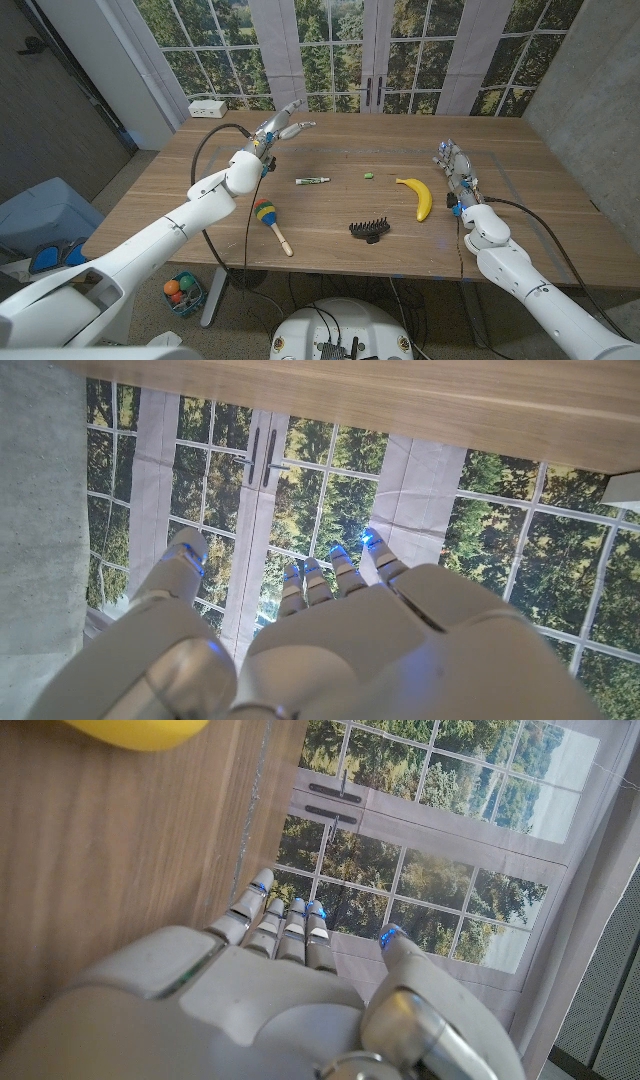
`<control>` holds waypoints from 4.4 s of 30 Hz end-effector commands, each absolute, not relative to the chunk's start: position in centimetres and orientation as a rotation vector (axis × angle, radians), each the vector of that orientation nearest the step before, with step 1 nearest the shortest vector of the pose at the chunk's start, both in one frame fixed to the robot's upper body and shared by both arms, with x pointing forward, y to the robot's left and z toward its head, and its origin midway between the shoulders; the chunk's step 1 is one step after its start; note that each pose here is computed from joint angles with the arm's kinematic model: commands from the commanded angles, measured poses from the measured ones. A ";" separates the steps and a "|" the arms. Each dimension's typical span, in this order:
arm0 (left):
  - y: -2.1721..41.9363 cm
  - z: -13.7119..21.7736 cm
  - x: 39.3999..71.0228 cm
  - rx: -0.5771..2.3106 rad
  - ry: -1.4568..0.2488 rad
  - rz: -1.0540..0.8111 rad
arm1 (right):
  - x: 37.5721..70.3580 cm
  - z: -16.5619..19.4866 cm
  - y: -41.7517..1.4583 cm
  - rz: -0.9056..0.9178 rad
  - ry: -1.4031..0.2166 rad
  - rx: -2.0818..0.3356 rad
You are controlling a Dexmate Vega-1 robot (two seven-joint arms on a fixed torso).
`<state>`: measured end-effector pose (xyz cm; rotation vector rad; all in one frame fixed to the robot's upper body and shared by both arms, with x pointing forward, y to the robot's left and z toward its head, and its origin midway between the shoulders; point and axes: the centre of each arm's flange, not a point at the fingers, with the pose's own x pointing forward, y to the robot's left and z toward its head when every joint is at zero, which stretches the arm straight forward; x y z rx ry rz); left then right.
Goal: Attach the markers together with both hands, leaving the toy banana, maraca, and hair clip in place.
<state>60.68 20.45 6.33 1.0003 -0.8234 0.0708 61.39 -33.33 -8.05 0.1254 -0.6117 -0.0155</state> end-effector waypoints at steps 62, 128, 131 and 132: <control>17.2 6.1 59.1 1.519 -0.649 0.195 | 60.1 -9.8 -33.7 -0.050 -0.630 0.183; 14.8 3.4 59.7 1.748 -0.494 0.122 | 59.0 -11.8 -34.4 -0.070 -0.638 0.228; 14.8 3.1 59.8 1.758 -0.494 0.131 | 59.0 -11.9 -34.4 -0.071 -0.636 0.233; 14.8 3.0 59.9 1.760 -0.491 0.131 | 59.0 -12.0 -34.4 -0.068 -0.637 0.229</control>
